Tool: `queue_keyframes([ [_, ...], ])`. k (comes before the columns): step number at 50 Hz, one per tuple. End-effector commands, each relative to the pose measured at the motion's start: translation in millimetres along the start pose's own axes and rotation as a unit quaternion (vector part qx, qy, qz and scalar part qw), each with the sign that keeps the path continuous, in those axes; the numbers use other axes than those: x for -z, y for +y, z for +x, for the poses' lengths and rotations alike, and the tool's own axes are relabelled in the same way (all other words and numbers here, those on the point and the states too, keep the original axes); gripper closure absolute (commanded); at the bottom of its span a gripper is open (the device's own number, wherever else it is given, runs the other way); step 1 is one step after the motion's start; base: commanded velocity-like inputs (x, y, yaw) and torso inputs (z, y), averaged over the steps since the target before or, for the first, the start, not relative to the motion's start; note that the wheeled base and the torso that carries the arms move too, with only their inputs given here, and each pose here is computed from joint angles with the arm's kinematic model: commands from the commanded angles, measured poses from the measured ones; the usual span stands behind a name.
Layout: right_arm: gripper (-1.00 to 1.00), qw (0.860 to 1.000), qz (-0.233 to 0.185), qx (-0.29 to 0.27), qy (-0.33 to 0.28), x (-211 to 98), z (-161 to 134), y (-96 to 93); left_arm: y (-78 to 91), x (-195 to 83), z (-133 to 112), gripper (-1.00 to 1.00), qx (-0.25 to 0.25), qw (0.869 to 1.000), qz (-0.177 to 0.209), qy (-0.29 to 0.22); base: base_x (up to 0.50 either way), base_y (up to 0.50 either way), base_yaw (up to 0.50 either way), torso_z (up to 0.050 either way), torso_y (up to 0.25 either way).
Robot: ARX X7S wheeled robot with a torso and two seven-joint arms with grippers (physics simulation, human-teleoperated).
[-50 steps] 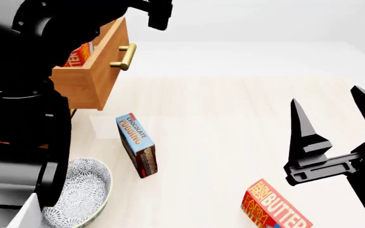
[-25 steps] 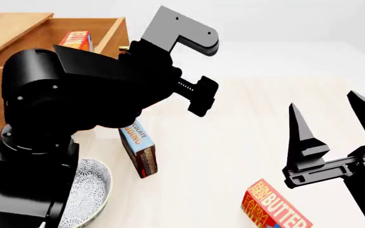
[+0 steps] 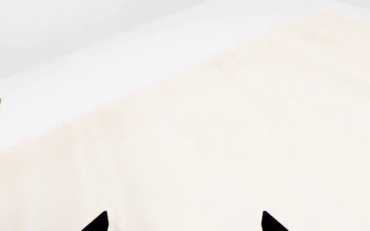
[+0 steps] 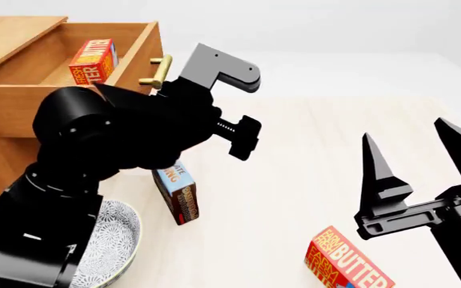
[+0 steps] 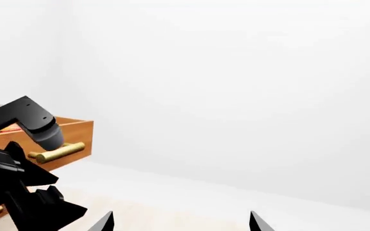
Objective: Put the butter at the front in the top drawer of the cabinet and close it.
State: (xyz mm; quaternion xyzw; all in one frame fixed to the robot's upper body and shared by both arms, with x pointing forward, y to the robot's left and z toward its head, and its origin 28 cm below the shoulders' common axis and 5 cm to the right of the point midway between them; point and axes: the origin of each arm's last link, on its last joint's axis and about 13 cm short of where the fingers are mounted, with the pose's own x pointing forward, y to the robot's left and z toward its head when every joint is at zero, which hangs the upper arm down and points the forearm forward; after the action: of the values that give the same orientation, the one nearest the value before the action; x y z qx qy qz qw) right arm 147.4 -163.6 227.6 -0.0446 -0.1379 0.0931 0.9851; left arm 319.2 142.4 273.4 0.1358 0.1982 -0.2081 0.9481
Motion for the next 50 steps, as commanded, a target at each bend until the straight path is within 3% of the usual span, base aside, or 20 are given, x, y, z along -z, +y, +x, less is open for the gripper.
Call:
queue_keyframes([
  [1,-1.0,1.0,0.0,0.0,0.002,1,0,-0.1,11.7,9,10,-1.0,-0.024,0.999,-0.024,0.017,0.0,0.0,0.0,0.0,0.0],
  [32,-1.0,1.0,0.001,0.004,0.004,4,-2,-0.8,44.3,20,9,-1.0,-0.109,0.992,-0.057,0.033,0.0,0.0,0.0,0.0,0.0],
  [48,-1.0,1.0,0.003,0.006,0.002,3,-4,-0.9,67.9,27,12,-1.0,-0.163,0.981,-0.104,0.036,0.0,0.0,0.0,0.0,0.0],
  [50,-1.0,1.0,0.002,0.005,0.003,3,-3,-0.2,81.7,32,13,-1.0,-0.189,0.973,-0.126,0.037,0.0,0.0,0.0,0.0,0.0],
])
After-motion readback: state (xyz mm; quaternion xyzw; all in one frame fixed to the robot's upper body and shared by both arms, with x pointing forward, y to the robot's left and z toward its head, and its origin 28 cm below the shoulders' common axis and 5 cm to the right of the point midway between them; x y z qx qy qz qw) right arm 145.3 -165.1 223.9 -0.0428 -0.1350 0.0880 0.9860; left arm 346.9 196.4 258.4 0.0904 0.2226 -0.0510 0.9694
